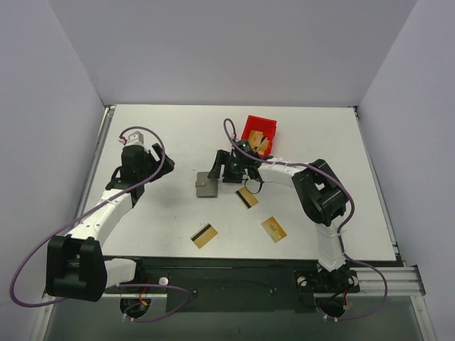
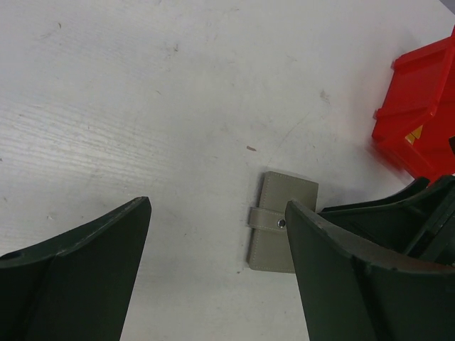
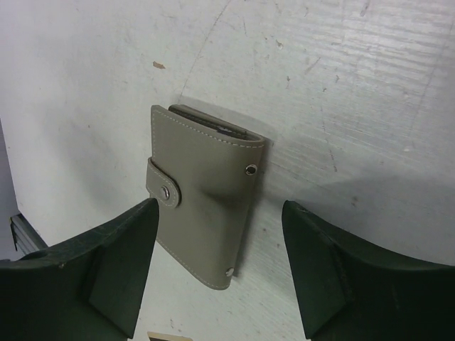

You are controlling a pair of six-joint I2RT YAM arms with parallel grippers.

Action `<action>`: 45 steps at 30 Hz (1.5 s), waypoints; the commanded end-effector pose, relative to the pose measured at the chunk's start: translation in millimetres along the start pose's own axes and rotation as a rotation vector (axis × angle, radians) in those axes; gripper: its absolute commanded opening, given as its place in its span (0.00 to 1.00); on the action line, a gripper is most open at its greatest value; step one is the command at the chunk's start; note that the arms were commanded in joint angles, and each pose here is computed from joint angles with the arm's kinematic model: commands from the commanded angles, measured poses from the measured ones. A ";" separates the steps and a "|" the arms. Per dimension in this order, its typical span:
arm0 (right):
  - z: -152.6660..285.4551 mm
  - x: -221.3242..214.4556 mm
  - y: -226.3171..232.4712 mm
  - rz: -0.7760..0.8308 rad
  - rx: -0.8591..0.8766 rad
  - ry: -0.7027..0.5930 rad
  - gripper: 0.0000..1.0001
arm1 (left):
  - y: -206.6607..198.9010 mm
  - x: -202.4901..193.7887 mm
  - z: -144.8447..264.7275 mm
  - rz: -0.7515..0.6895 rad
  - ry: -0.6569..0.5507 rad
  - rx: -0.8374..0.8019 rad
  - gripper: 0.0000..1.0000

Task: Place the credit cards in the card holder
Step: Pick up the card holder from the center of the board.

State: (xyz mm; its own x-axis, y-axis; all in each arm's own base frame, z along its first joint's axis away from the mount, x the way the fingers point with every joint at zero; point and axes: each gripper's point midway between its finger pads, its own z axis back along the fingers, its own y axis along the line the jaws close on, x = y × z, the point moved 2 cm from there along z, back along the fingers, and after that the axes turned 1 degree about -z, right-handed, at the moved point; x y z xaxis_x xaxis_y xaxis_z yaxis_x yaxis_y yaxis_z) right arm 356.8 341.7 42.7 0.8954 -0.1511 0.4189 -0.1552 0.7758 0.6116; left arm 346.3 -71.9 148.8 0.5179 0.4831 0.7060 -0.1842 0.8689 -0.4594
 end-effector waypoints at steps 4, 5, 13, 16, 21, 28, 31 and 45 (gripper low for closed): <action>-15.6 -32.1 -8.4 -0.037 -0.037 0.114 0.57 | -20.7 11.3 6.4 -0.031 -0.042 -0.108 0.86; -17.3 -34.8 -11.1 -0.042 -0.046 0.125 0.56 | -25.1 18.4 5.8 -0.031 -0.071 -0.127 0.86; -25.3 -44.2 -25.9 -0.069 -0.098 0.157 0.33 | -23.7 18.2 5.0 -0.025 -0.066 -0.122 0.85; -26.6 -46.4 -27.9 -0.068 -0.100 0.163 0.24 | -23.7 18.2 5.1 -0.025 -0.064 -0.121 0.85; -23.1 -41.0 -24.1 -0.036 -0.083 0.146 0.01 | -25.0 19.3 3.9 -0.024 -0.059 -0.127 0.85; 7.6 -16.8 4.0 0.082 0.063 0.062 0.00 | -38.0 29.2 7.4 -0.057 -0.058 -0.183 0.85; 31.0 -3.0 16.0 0.123 0.162 0.050 0.00 | -57.3 31.7 16.9 -0.109 -0.016 -0.279 0.85; 145.4 -7.4 94.7 0.368 0.683 0.216 0.00 | -139.9 44.4 109.9 -0.466 0.069 -0.795 0.93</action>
State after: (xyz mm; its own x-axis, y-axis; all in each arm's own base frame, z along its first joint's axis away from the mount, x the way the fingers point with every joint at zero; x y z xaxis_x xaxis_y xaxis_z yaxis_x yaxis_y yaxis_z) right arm 309.3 323.6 136.9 0.8702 0.1086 0.4806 -0.4771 0.4297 0.7666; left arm 336.6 -136.5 277.6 0.4900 0.2014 0.8482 0.4469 0.7773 -0.4427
